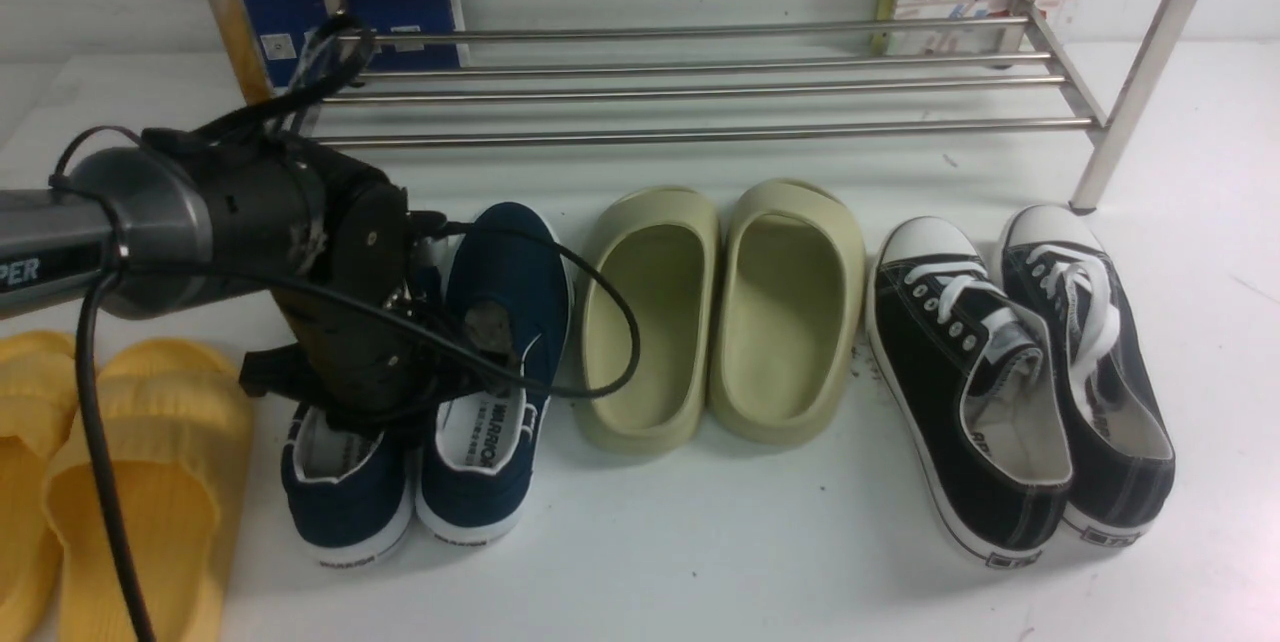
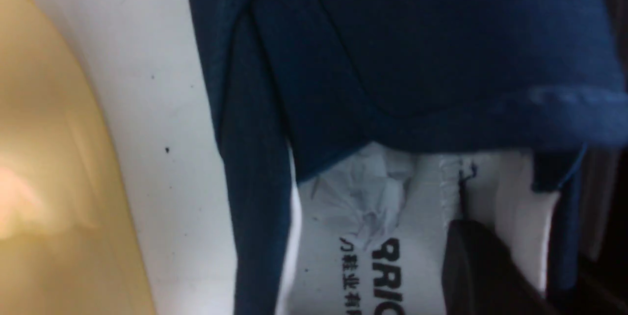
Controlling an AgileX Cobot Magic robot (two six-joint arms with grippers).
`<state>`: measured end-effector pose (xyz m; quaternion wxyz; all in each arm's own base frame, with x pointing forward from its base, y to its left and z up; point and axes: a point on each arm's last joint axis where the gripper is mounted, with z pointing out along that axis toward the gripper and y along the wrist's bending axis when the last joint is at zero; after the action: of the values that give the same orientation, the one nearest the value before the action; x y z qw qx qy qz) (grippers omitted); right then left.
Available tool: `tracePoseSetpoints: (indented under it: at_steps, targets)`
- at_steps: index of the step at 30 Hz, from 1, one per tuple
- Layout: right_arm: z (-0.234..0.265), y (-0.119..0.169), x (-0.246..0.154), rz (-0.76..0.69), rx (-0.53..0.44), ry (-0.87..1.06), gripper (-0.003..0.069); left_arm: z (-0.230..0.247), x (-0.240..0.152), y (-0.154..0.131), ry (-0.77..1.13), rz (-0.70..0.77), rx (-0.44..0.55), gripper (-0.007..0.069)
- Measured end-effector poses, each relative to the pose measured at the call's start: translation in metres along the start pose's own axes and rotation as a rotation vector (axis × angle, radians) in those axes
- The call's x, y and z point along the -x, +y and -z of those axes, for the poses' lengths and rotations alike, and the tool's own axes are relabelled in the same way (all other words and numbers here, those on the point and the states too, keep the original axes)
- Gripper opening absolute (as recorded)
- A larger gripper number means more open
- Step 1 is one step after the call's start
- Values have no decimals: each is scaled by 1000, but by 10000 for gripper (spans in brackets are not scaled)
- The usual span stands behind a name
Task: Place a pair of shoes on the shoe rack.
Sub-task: Use the left arm to grab the shoe closest to it, then use the left arm to put a shoe into the shoe rack
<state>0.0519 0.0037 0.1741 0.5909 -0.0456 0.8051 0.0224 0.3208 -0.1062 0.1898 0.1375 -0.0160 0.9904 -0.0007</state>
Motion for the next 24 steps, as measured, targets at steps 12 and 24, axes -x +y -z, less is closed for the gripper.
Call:
tracePoseSetpoints:
  at_steps: [12,24]
  targets:
    - [0,-1,0,30,-12,-1,237,103,34,1,-219,-6,-47,-3]
    - [0,-1,0,32,-13,-1,237,83,87,10,-241,51,-24,-3]
